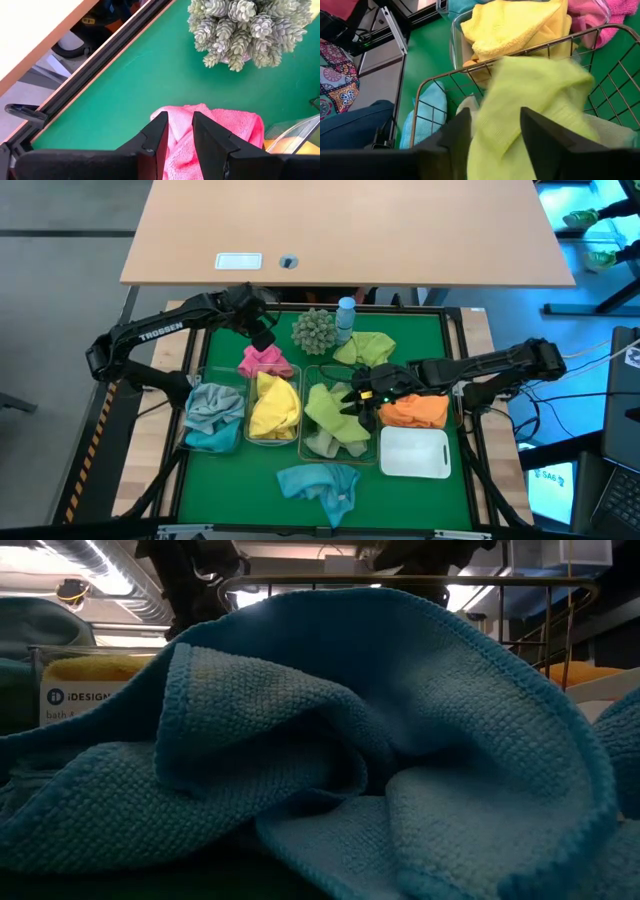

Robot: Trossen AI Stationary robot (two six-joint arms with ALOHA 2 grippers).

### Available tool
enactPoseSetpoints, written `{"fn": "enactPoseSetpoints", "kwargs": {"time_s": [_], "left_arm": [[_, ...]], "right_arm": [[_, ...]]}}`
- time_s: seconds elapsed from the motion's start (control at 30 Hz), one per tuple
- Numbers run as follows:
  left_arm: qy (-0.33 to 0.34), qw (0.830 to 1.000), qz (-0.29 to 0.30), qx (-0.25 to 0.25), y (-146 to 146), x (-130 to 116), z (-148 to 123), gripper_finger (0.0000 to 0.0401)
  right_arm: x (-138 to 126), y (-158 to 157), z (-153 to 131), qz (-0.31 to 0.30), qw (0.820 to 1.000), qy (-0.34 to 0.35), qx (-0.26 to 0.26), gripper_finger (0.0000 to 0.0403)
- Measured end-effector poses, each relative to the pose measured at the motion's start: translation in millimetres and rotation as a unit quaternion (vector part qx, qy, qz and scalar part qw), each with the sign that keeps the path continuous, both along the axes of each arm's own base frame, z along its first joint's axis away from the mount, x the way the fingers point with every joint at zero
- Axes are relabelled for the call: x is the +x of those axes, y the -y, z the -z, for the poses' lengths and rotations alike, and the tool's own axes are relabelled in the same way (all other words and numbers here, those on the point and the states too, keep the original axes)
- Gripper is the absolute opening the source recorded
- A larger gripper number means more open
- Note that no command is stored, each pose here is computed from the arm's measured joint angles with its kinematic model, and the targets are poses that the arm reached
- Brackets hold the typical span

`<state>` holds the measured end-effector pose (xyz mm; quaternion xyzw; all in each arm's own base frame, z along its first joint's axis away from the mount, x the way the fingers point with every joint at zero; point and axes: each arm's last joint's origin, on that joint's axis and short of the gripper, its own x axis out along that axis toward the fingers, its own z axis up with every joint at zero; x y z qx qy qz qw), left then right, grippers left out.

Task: Sort microfiber towel by color & place in baskets
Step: Put the top right green microfiber cloth into the black wire basket, then put the pink microfiber cloth into the white bin

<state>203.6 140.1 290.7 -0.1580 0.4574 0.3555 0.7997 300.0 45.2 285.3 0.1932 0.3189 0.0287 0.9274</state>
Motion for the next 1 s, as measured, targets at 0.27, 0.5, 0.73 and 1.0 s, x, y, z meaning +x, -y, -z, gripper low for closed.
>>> {"fn": "enactPoseSetpoints", "kwargs": {"time_s": [0.27,0.5,0.73,1.0], "left_arm": [[-0.024,0.999,-0.027,0.037,-2.2,-1.9,-0.6,0.0085],[-0.02,0.999,-0.039,0.025,-3.4,0.3,2.3,0.0085],[-0.067,0.996,-0.06,-0.018,-13.2,15.3,30.7,0.0085],[-0.128,0.987,-0.069,-0.06,-25.1,33.4,71.4,0.0085]], "right_arm": [[0.0,0.0,0.0,-0.001,1.0,0.0,0.0,0.0222],[-0.1,0.0,0.2,-0.016,1.0,0.003,-0.021,0.0225],[-0.2,0.0,0.2,-0.021,0.999,0.005,-0.027,0.0225],[-1.3,0.1,1.7,-0.021,0.999,-0.005,-0.028,0.0225]]}}
